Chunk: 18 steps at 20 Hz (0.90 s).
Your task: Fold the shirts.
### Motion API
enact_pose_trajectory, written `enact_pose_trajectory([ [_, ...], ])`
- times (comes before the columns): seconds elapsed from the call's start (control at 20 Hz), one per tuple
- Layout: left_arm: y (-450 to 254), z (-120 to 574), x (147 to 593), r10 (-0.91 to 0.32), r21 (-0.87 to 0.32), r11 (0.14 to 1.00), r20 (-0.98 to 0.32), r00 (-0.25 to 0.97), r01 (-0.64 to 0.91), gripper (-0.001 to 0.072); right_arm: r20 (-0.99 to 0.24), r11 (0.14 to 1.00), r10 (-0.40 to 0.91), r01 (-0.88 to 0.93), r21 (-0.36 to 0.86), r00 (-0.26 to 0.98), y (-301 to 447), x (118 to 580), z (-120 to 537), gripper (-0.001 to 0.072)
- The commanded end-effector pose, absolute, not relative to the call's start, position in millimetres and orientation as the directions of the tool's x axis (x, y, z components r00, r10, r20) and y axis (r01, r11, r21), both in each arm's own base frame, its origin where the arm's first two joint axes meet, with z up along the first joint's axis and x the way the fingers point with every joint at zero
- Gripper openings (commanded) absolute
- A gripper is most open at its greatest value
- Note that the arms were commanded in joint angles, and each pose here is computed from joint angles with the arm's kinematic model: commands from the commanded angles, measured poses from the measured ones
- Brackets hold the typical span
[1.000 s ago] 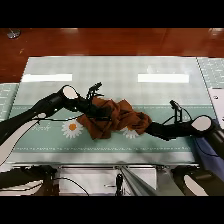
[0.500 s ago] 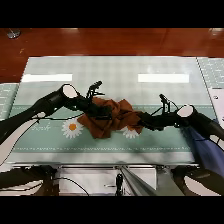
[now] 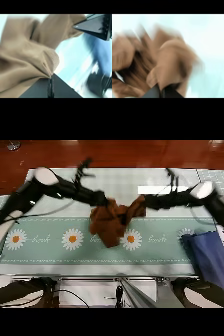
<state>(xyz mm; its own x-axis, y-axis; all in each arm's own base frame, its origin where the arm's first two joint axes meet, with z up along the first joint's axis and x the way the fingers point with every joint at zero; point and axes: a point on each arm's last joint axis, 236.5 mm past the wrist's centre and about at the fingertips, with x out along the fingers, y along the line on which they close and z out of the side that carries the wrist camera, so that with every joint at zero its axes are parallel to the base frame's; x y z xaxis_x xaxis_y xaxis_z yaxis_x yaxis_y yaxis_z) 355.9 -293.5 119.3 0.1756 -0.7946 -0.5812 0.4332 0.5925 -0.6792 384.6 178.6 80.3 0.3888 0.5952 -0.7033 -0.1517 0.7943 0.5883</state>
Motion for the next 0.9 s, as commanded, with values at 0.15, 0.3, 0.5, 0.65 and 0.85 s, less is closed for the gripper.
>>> enact_pose_trajectory([
  [0.15,-160.5,382.1,374.0,-0.694,-0.411,0.705,-0.227,0.684,0.578,0.0020,-0.424,0.886,0.462,-0.381,0.265,0.779,112.3,377.7,378.6,0.0023],
  [0.3,-95.6,461.2,328.6,-0.529,-0.269,0.827,-0.072,0.846,0.494,0.0019,-0.253,0.940,0.341,-0.326,0.101,0.905,82.0,316.5,460.8,0.0023],
  [0.5,-36.8,500.6,264.5,-0.236,-0.113,0.965,0.022,0.971,0.237,0.0019,-0.116,0.987,0.162,-0.161,0.017,0.980,38.3,230.0,503.1,0.0023],
  [0.65,-29.2,498.2,225.1,-0.100,-0.029,0.995,0.007,0.995,0.100,0.0019,-0.087,0.995,0.100,-0.101,-0.007,0.991,22.8,176.5,506.7,0.0023],
  [0.85,-12.6,474.6,192.0,0.000,0.054,0.999,-0.059,0.998,0.003,0.0020,-0.198,1.000,0.030,-0.029,0.005,0.980,5.6,127.7,472.1,0.0023],
])
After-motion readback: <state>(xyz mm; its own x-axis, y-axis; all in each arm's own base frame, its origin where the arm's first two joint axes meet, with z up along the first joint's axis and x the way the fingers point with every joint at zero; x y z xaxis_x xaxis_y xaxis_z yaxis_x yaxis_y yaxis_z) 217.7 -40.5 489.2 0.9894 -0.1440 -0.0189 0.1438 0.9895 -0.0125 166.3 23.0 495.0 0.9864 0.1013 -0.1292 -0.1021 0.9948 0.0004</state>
